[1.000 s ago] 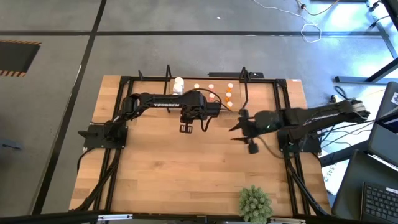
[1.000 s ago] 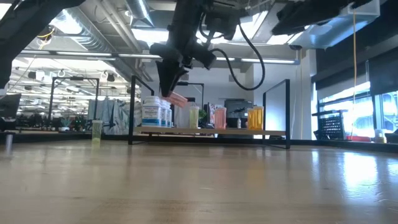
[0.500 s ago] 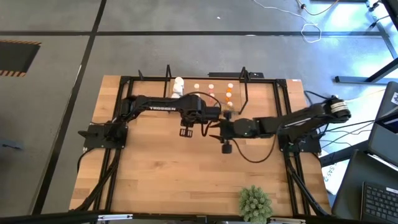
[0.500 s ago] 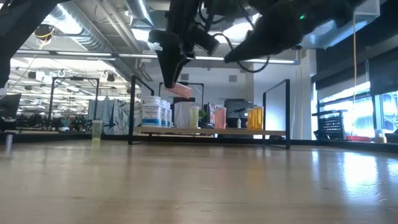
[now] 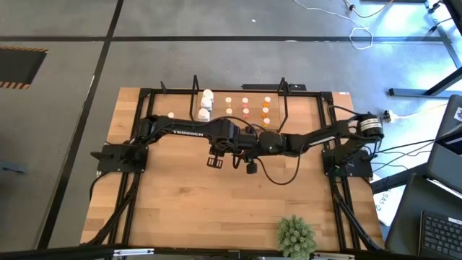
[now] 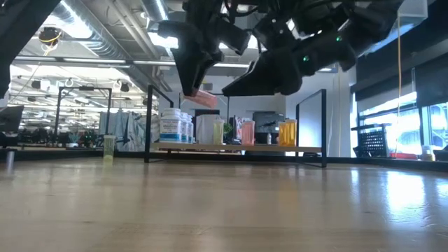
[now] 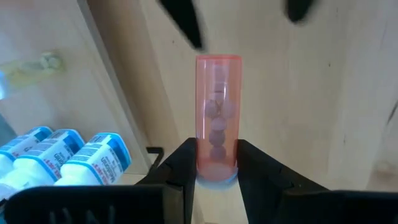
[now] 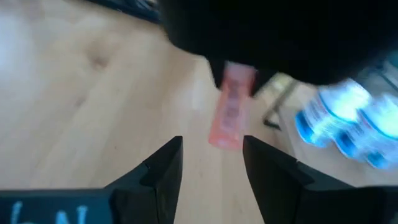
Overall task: Pick and place medicine bottles onto shelf by color
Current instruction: Put the red pill bottle on the shelf aligned with the other red pill bottles
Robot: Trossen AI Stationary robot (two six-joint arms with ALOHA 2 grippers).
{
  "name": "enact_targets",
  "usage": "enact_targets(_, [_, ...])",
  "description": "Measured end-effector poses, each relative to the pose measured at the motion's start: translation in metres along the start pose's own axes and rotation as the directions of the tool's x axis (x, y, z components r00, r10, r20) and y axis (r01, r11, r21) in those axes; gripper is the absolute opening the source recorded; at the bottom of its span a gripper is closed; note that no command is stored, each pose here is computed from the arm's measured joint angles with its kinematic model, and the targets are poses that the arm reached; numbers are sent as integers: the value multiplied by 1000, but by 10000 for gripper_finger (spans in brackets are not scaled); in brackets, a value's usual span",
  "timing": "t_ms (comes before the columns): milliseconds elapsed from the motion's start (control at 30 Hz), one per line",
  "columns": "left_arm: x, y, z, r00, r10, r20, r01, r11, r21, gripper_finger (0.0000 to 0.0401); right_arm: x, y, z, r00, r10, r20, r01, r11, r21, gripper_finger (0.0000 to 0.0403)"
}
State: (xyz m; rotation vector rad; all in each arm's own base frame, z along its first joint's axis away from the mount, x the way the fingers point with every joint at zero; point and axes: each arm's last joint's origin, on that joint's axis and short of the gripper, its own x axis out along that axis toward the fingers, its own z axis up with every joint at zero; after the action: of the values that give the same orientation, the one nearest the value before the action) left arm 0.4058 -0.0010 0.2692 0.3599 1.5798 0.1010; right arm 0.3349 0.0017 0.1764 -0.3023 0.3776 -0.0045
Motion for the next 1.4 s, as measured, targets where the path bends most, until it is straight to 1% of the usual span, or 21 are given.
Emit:
enact_targets(67, [0, -1, 0, 1000, 0, 4, 0, 1000, 11, 86, 5, -1, -3, 999, 30, 36, -30, 1000, -8, 171])
enact_targets(200, [0, -2, 1, 999, -41, 13, 41, 999, 24, 86, 10, -7, -4, 996, 0, 88, 0, 1000, -7, 171])
enact_targets(300, [0, -2, 2, 999, -45, 20, 45, 999, 26, 86, 10, -11, -4, 995, -6, 96, 5, 1000, 8, 171])
enact_targets(400, [0, -2, 3, 999, -45, 29, 44, 998, 35, 86, 10, -16, -6, 993, 36, 112, -40, 999, 37, 171])
enact_targets(500, [0, -2, 3, 999, -44, 31, 42, 997, 68, 86, 10, -20, -7, 988, 94, 126, -103, 993, 61, 171])
enact_targets(567, [0, -3, 3, 998, -44, 32, 41, 995, 86, 86, 10, -22, -9, 986, 112, 126, -124, 988, 90, 171])
enact_targets(700, [0, -3, 3, 999, -43, 33, 38, 987, 154, 86, 10, -27, -12, 980, 153, 125, -169, 977, 127, 171])
enact_targets(800, [0, -2, 3, 999, -37, 34, 30, 982, 186, 86, 10, -28, -13, 973, 190, 127, -209, 966, 153, 171])
enact_targets(900, [0, -2, 3, 999, -38, 34, 30, 980, 196, 86, 10, -28, -14, 977, 177, 117, -194, 970, 150, 171])
enact_targets(1067, [1, 0, 2, 999, -48, 22, 44, 991, 129, 86, 11, -28, -16, 992, 104, 68, -112, 986, 121, 171])
enact_targets(1133, [1, 1, 1, 999, -50, 20, 47, 992, 121, 86, 11, -27, -16, 997, 64, 53, -70, 992, 109, 171])
enact_targets(1200, [2, 2, 2, 999, -48, 25, 45, 992, 118, 86, 11, -27, -15, 998, 45, 50, -50, 993, 108, 171])
enact_targets(1300, [1, 2, 2, 999, -48, 26, 45, 992, 122, 86, 11, -27, -16, 997, 54, 49, -59, 992, 108, 171])
enact_targets(1400, [2, 2, -1, 999, -50, -7, 50, 990, 134, 86, 11, -24, -19, 992, 124, 25, -126, 988, 89, 171])
